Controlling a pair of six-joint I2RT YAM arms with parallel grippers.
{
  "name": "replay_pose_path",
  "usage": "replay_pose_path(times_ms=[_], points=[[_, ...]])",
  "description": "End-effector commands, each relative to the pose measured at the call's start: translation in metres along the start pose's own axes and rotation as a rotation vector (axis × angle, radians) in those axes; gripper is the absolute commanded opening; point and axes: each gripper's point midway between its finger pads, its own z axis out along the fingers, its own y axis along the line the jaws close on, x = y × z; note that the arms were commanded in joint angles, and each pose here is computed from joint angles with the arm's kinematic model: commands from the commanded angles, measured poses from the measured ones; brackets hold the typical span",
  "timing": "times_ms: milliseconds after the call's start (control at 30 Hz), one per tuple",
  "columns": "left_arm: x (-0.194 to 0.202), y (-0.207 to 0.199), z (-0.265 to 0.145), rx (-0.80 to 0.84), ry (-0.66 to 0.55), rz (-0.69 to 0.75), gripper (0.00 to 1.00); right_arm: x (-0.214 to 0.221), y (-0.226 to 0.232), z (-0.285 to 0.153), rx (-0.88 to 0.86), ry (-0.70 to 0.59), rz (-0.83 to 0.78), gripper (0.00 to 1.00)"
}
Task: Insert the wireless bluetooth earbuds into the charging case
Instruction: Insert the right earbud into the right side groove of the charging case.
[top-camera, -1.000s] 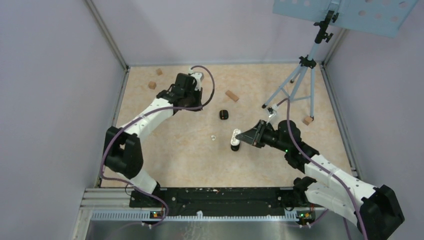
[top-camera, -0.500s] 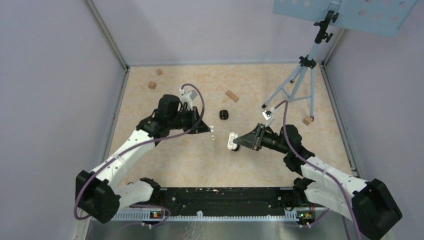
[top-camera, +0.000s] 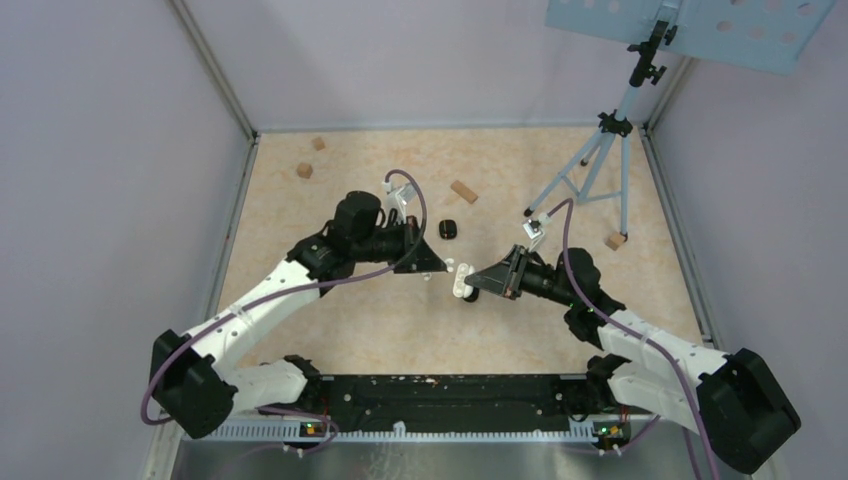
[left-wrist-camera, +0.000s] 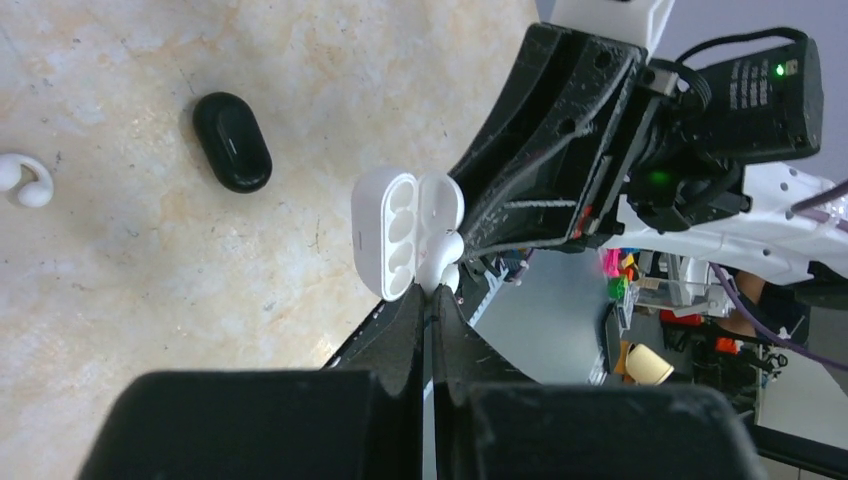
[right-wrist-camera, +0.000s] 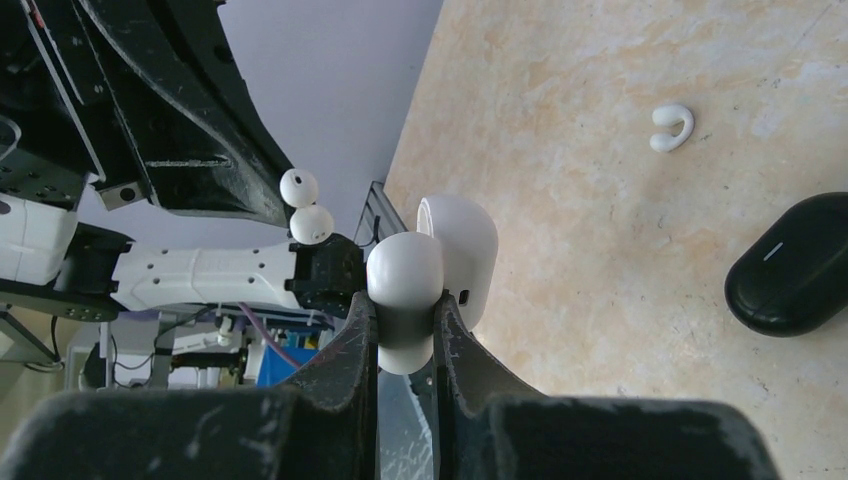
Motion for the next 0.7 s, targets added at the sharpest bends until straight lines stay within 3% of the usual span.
replay_pose_path(times_ms=[0, 667], points=[[-0.015, -0.013, 0.003, -0.011, 0.023, 0.025, 0.00, -0.011, 0.013, 0.001, -0.044, -0.035, -0.024, 0.00], [-0.002, -0.009, 0.022, -0.054, 0.096, 0.066, 0.00, -0.010, 0.016, 0.002, -0.063, -0.030, -0.016, 0.00]])
